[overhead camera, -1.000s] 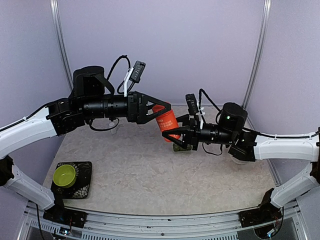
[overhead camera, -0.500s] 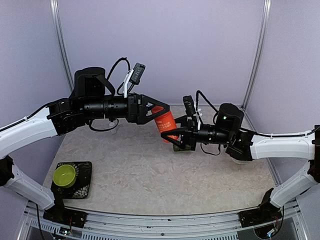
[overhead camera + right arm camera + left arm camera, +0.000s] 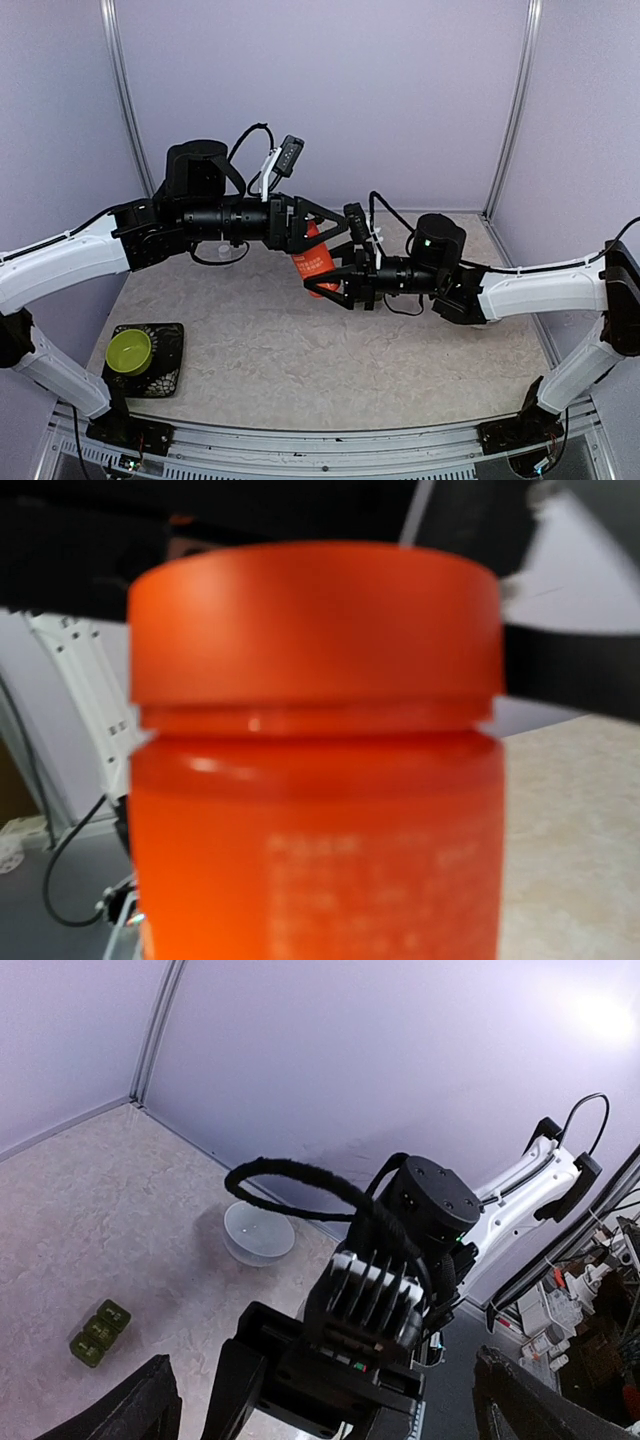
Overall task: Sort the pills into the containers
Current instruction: Screw the lid of the pill bottle onto the pill bottle.
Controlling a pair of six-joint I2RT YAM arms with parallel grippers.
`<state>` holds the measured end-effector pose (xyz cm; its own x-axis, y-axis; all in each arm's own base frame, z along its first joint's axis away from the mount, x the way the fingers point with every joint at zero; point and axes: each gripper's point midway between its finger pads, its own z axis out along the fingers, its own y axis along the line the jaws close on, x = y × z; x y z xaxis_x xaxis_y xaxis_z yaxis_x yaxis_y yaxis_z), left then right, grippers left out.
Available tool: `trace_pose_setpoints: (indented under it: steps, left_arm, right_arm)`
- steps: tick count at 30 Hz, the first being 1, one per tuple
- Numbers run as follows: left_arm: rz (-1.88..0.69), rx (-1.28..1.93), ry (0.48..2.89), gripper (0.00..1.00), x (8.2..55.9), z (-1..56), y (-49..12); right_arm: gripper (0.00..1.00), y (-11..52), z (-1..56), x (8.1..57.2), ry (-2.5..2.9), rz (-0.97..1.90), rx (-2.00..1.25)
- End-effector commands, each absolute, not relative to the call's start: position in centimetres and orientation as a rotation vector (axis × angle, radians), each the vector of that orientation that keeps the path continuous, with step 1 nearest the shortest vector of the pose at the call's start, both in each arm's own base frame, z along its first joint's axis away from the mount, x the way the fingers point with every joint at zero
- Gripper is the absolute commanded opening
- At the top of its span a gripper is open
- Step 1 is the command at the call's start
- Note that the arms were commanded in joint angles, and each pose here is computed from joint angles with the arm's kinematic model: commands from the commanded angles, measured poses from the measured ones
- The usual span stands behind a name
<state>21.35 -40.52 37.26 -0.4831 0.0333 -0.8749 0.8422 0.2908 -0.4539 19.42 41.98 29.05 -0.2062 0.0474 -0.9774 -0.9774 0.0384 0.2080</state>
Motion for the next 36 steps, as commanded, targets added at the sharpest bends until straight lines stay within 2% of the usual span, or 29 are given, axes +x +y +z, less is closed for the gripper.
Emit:
trace_pose_setpoints:
  steps: [1,7,12,20,26,34,36]
  left_arm:
    - [-1.445,0.92,1.609,0.99,17.6,40.0,-42.3]
    - [-1.313,0.801,1.678,0.99,19.9,40.1,-40.0]
    - [-1.185,0.631,1.848,0.99,22.7,38.4,-37.5]
    - [-1.115,0.53,1.994,0.97,23.7,36.7,-35.9]
    - [-1.139,0.58,2.063,0.78,23.5,35.1,-37.1]
    - [-1.118,0.603,2.139,0.77,23.8,33.1,-38.0]
    - [-1.115,0.603,2.144,0.73,23.8,32.9,-38.1]
  right_arm:
    - [0.01,43.3,27.6,19.3,1.42,1.382,-1.036]
    - [0.01,42.4,28.4,19.1,1.399,1.334,-1.031]
    - [0.01,41.6,29.0,19.5,1.401,1.243,-1.033]
    - [0.01,40.3,28.9,21.1,1.444,1.055,-1.017]
    - [0.01,40.0,29.1,21.7,1.448,0.994,-1.016]
    - [0.01,39.7,29.3,21.9,1.445,0.964,-1.014]
    - [0.01,39.6,29.4,22.0,1.444,0.956,-1.013]
